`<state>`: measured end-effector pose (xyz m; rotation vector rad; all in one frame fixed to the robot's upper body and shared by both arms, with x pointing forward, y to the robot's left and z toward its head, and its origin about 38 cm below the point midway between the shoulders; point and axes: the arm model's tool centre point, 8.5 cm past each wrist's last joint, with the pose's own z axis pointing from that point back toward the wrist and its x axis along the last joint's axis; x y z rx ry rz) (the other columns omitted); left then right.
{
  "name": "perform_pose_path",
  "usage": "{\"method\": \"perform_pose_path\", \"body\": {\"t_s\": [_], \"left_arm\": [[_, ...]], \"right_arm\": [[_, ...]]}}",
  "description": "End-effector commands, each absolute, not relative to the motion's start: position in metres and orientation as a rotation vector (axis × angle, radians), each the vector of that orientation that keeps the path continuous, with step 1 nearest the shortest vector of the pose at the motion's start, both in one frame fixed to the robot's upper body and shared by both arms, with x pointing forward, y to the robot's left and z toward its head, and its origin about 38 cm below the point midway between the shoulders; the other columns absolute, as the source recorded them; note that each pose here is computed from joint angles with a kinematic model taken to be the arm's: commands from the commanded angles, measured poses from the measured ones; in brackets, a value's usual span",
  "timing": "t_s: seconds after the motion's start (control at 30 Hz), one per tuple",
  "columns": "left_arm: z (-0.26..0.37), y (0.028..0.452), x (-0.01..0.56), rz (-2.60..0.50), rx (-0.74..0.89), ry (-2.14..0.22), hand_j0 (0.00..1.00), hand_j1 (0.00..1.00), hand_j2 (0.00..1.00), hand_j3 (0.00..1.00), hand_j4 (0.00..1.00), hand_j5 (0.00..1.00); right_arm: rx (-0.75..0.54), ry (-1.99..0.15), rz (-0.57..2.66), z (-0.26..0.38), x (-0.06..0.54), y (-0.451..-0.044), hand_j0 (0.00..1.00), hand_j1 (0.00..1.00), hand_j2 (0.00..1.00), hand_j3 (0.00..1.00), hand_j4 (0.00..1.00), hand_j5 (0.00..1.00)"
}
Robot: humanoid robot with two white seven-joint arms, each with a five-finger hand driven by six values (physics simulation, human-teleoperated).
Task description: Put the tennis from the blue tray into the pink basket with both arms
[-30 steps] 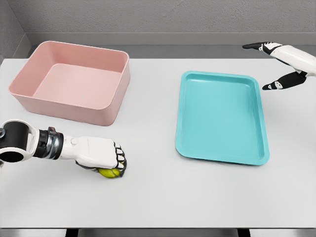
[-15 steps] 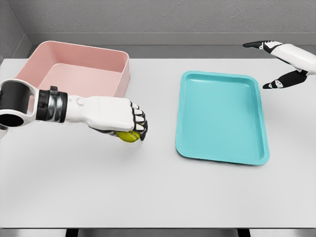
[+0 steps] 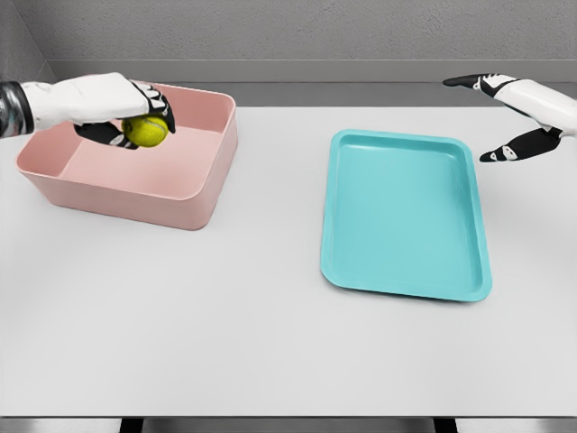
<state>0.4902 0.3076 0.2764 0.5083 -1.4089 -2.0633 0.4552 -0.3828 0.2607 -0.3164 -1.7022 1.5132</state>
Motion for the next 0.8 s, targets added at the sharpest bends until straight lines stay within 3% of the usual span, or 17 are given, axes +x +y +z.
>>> {"method": "perform_pose_path", "body": {"t_s": [0.0,0.23,0.33,0.4,0.53,0.77], "left_arm": [[0.27,0.309,0.496,-2.033,0.499,-1.4,1.0,1.0,1.0,1.0,1.0,1.0],[0.283,0.304,0.492,-2.032,0.494,-1.455,1.0,1.0,1.0,1.0,1.0,1.0],[0.328,0.286,0.446,-2.164,0.511,-1.584,1.0,1.0,1.0,1.0,1.0,1.0],[0.323,0.279,0.398,-2.222,0.352,-1.633,1.0,1.0,1.0,1.0,1.0,1.0],[0.277,0.271,0.373,-2.154,0.105,-1.641,1.0,1.0,1.0,1.0,1.0,1.0],[0.255,0.272,0.365,-2.133,0.043,-1.607,1.0,1.0,1.0,1.0,1.0,1.0]], "right_arm": [[-0.314,-1.706,1.506,0.262,0.455,-0.383,1.0,1.0,1.0,1.0,1.0,1.0],[-0.315,-1.705,1.506,0.262,0.455,-0.384,1.0,1.0,1.0,1.0,1.0,1.0],[-0.317,-1.707,1.505,0.263,0.455,-0.384,1.0,1.0,1.0,1.0,1.0,1.0],[-0.318,-1.705,1.506,0.262,0.455,-0.385,1.0,1.0,1.0,1.0,1.0,1.0],[-0.343,-1.685,1.514,0.267,0.452,-0.394,1.0,1.0,1.0,1.0,1.0,1.0],[-0.344,-1.685,1.514,0.268,0.452,-0.395,1.0,1.0,1.0,1.0,1.0,1.0]]}}
